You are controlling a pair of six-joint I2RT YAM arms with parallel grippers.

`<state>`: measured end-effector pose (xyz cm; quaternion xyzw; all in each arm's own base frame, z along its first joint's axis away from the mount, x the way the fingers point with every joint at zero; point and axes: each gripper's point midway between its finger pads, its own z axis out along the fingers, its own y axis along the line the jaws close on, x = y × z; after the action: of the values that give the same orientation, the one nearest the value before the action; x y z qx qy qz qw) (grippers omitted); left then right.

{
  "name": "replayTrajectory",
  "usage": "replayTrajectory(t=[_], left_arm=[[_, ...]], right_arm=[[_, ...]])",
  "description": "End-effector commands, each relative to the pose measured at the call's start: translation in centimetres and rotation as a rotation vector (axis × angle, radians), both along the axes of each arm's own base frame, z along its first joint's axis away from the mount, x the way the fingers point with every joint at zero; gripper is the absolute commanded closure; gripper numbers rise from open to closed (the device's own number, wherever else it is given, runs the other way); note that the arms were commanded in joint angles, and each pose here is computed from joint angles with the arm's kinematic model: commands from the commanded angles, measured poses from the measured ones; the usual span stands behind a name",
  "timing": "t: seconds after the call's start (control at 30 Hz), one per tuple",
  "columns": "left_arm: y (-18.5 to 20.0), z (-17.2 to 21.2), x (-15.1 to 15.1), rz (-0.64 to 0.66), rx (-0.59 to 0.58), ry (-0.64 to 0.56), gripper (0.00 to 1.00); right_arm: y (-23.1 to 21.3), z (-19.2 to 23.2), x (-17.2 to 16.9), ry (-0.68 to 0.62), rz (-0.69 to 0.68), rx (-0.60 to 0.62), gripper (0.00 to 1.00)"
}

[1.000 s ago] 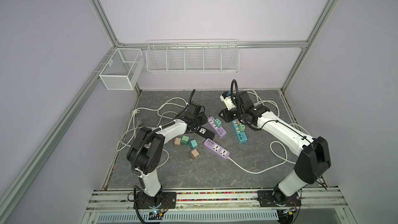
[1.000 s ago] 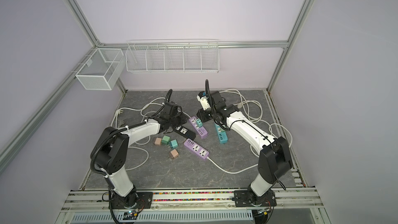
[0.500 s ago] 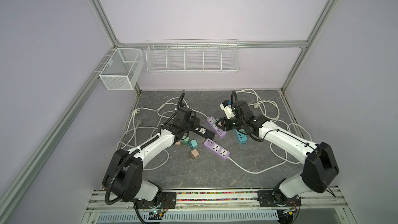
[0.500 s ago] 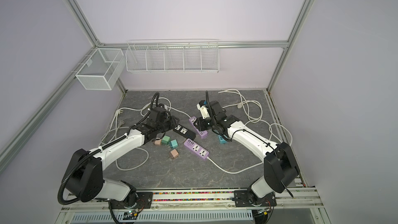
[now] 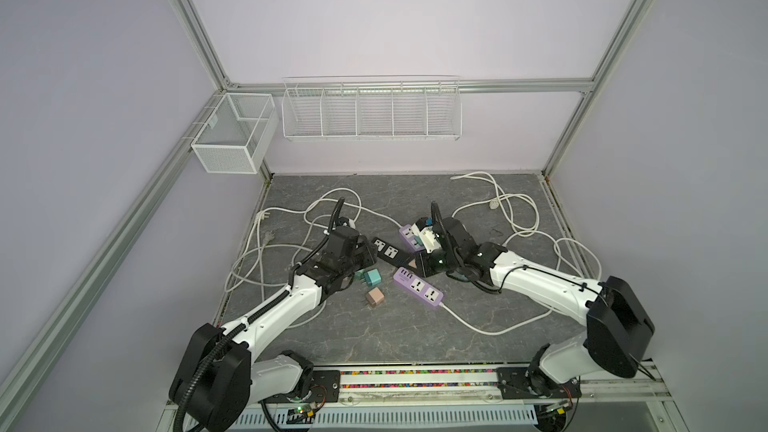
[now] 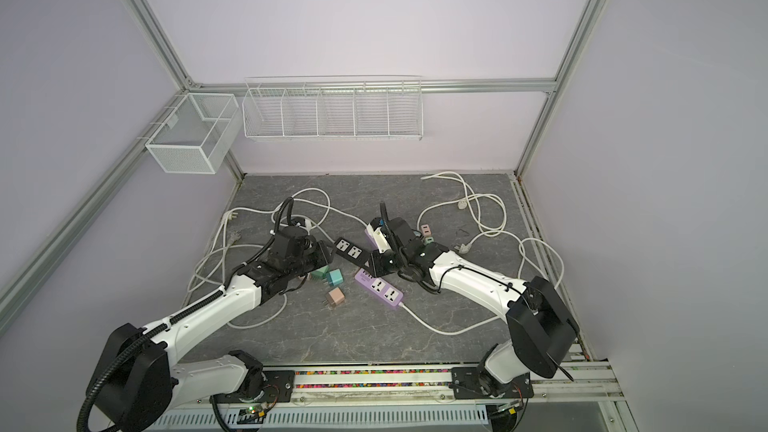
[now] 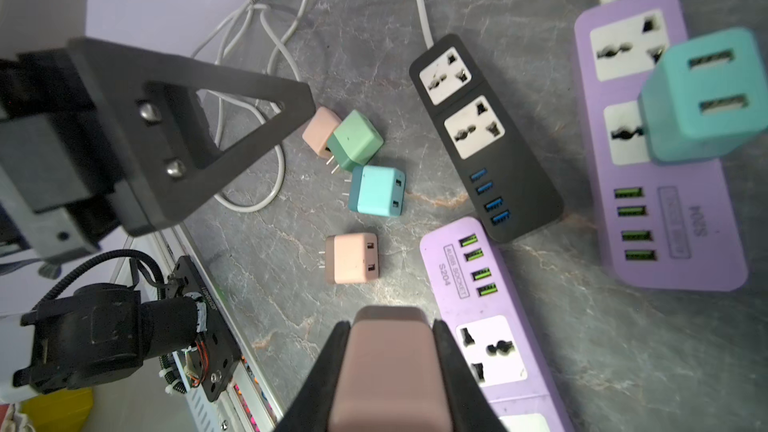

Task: Pull the plug off the socket
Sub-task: 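Carry the pink adapter toward the robot and lower it beside the loose adapters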

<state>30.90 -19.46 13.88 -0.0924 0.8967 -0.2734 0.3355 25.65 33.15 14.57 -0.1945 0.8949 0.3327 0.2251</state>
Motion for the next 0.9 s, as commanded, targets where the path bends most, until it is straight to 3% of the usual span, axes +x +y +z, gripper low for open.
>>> replayTrajectory(t=[0.0, 0.4, 0.87], left_arm=[[-0.4, -0.1, -0.5, 0.010, -0.040, 0.006, 0.58], [-1.4, -1.0, -2.8, 0.013, -0.046, 0.021, 0.58], [0.4, -2.5, -3.6, 0.057, 0.020, 0.038, 0.58]], right_arm=[[0.6, 0.7, -0.6, -0.008, -0.014, 0.039, 0.91], [2.6, -4.4, -4.5, 0.110, 0.081, 0.006, 0.89], [4.9, -8.9, -5.4, 0.197, 0.151, -0.019, 0.86]])
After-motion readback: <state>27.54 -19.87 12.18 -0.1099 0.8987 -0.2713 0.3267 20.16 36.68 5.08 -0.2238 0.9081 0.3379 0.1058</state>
